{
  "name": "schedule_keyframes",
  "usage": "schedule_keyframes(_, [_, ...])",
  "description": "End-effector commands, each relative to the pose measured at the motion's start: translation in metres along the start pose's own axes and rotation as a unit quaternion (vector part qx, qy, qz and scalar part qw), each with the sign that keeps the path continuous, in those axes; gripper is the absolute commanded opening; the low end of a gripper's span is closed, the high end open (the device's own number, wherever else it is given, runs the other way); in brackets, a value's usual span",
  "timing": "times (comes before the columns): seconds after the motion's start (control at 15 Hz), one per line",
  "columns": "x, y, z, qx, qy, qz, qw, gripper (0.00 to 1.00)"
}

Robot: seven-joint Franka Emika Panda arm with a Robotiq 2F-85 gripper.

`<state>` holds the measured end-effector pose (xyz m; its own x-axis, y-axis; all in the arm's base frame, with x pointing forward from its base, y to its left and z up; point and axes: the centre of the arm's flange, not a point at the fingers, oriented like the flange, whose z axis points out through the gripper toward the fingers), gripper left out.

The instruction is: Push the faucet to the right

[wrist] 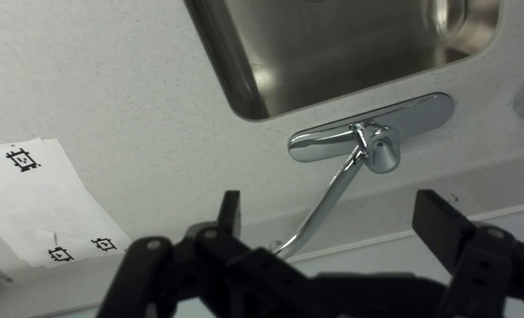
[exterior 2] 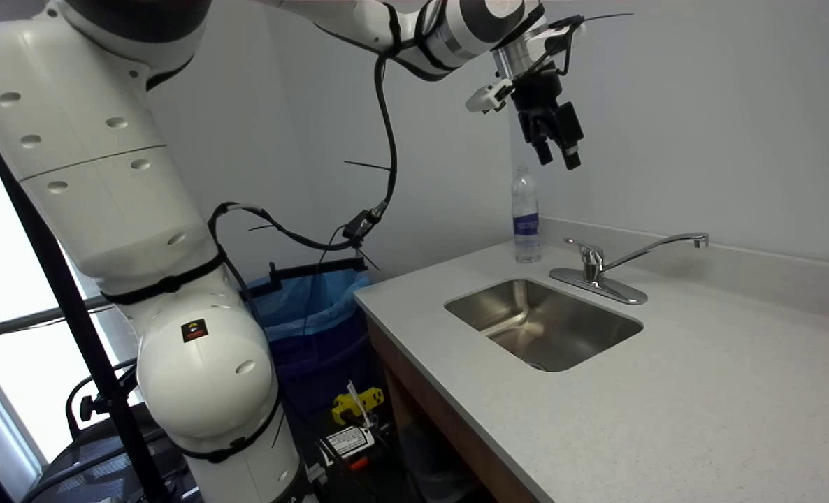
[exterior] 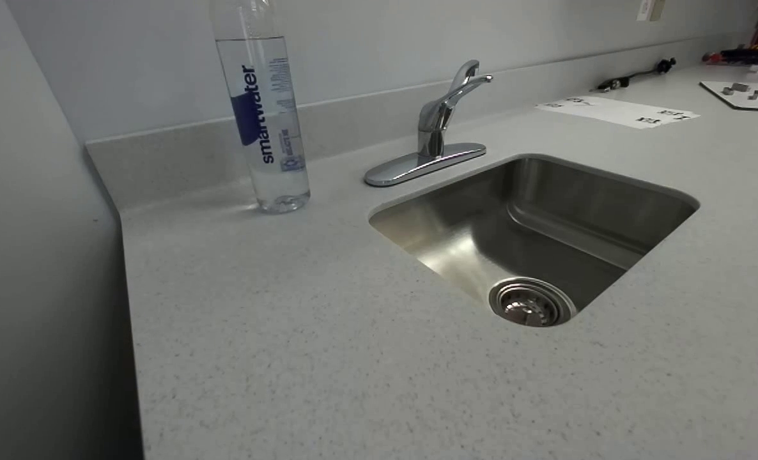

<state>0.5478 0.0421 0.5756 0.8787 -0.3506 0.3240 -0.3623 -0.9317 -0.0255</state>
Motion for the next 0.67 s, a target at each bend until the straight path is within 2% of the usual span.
schedule_keyframes(0.0, [-0.029, 0.055, -0.015, 0.015, 0.006, -0.006, 0.9999, 1.0])
schedule_keyframes(0.2, [-0.033, 0.085, -0.025, 0.014, 0.006, -0.008, 0.9999, 1.0])
schedule_keyframes(0.27, [-0.016, 0.06, -0.016, 0.001, 0.0, -0.001, 1.0, 1.0])
schedule_keyframes(0.4, [-0.02, 0.075, -0.021, 0.002, 0.002, -0.001, 1.0, 1.0])
schedule_keyframes(0.6, [-0.023, 0.076, -0.021, 0.002, 0.001, -0.002, 1.0, 1.0])
